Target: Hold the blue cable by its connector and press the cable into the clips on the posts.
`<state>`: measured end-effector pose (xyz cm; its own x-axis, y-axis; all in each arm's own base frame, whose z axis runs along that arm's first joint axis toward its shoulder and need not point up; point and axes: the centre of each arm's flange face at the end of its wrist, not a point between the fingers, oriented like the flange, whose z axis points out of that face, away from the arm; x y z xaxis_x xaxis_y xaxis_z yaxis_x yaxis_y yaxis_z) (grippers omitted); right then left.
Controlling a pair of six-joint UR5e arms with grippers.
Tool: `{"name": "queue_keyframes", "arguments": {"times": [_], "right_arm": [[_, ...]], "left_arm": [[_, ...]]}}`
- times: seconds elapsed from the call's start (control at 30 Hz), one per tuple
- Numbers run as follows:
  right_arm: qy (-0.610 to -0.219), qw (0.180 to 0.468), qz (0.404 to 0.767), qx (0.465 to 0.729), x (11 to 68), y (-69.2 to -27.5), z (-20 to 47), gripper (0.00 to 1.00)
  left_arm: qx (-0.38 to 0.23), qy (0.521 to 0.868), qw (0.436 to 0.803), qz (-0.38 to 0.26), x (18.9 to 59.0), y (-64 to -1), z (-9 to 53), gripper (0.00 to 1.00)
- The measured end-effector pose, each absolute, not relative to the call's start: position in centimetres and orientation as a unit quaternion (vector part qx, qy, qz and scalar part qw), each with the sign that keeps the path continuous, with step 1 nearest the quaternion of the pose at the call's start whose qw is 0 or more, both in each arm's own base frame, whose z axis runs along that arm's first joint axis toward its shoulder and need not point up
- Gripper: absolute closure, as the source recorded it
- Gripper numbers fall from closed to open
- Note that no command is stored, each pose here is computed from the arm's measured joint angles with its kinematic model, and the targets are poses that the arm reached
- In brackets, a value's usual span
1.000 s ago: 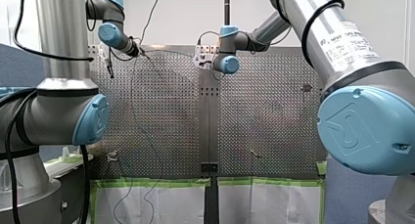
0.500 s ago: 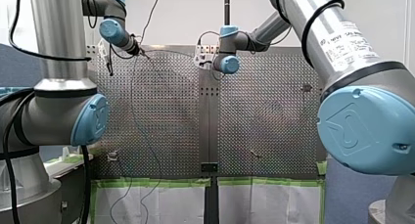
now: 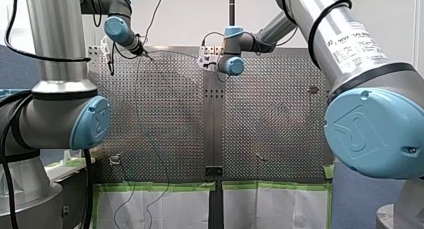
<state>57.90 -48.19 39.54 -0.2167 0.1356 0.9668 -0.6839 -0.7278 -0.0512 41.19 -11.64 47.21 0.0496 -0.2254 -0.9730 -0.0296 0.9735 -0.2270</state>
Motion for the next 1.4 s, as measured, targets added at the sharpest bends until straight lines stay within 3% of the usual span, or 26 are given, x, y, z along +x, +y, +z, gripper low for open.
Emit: {"name": "queue_keyframes", "arguments": {"times": [1.4], "right_arm": [[-0.247, 0.275, 0.739, 0.563, 57.8, -48.3, 39.4, 1.0]], "left_arm": [[-0.09, 0.693, 0.714, -0.047, 40.8, -12.6, 46.8, 0.0]]}}
